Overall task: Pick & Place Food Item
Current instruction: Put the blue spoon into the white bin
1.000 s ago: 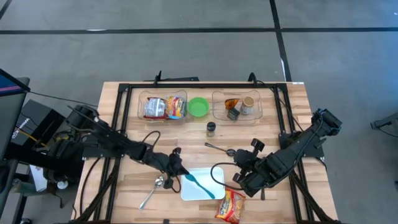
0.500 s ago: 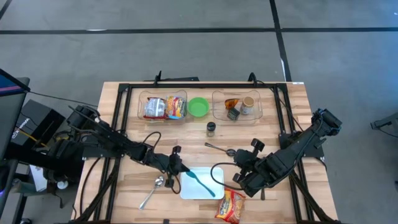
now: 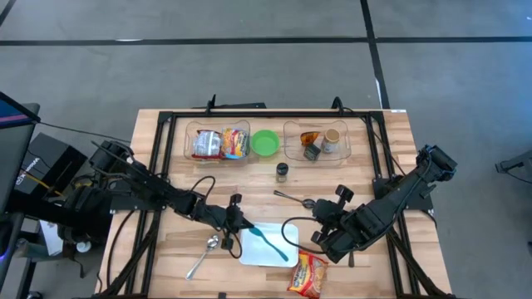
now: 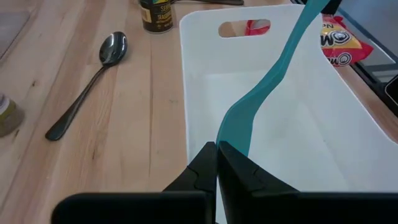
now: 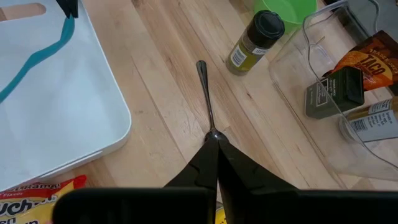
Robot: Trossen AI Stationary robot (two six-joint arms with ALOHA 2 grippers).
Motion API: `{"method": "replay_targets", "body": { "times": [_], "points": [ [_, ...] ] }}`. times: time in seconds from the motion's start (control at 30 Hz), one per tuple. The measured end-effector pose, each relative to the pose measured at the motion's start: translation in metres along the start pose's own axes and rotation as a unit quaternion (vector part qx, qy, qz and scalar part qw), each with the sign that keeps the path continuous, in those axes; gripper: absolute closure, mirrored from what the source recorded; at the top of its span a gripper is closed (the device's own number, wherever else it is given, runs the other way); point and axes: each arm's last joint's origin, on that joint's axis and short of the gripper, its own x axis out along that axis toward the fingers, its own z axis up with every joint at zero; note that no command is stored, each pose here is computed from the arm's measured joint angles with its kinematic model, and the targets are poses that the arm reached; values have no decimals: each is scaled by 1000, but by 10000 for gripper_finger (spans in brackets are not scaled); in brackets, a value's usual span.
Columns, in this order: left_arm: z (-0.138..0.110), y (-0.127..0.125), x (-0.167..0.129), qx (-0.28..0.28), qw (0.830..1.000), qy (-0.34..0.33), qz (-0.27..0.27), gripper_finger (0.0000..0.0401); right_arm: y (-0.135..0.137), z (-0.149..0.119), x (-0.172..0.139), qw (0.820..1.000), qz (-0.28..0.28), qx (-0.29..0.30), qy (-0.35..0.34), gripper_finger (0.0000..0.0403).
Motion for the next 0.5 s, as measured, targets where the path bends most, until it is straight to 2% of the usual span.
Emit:
{"method": "replay_targets", "body": {
  "times": [0.2, 0.5],
  "points": [
    [0, 1, 0, 1, 1000, -3, 23, 401, 0, 0, 0, 1000, 0, 0, 0, 400],
    [0, 1, 0, 2, 1000, -1, 23, 397, 0, 0, 0, 1000, 0, 0, 0, 400]
  ]
}}
